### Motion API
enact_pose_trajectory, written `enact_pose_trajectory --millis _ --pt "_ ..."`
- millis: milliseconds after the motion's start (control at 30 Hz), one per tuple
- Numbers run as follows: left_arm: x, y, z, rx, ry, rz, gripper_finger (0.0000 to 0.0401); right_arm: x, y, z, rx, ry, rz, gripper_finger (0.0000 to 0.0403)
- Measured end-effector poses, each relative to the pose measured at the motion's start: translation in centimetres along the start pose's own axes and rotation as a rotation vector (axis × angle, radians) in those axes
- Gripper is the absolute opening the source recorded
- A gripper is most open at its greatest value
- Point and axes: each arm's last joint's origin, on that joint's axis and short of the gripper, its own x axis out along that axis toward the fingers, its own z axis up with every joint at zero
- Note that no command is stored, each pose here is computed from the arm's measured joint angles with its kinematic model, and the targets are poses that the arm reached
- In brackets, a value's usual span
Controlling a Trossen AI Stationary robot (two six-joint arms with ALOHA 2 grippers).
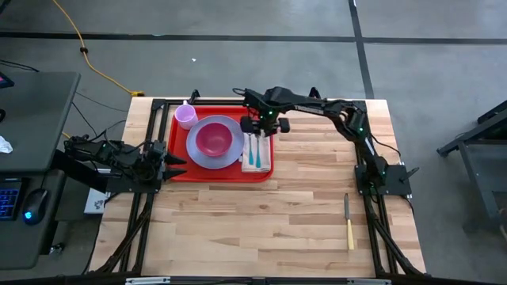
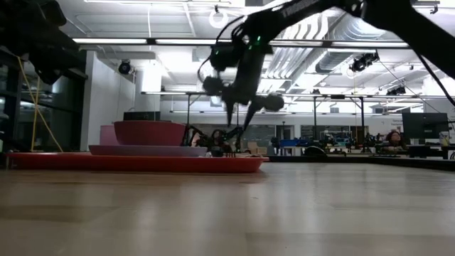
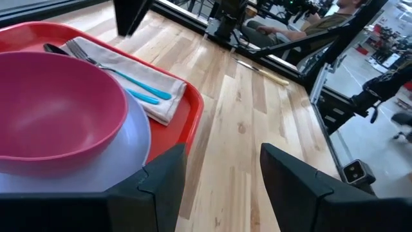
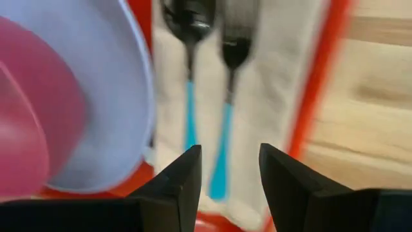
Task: Set up tray
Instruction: Put the yellow knife to the right of the blue fork on the brown napkin
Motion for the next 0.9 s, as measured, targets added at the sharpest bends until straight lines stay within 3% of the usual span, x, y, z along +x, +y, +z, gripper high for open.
enact_pose_trajectory --millis 167,433,900 --pt "0.0 -0.1 0.0 0.003 0.008 -0.020 0.0227 -4.4 -1.0 -2.6 -0.032 -0.039 -0.098 0.0133" --pt "0.0 -0.1 0.1 0.001 -0.001 -0.025 0.0227 -10.7 -2.5 -9.2 -0.101 -0.096 -0.221 0.0133" --pt "0.0 -0.1 0.1 -0.007 -0.009 -0.024 0.0227 -16.5 -3.6 -18.0 -0.275 -0.193 -0.118 0.0133"
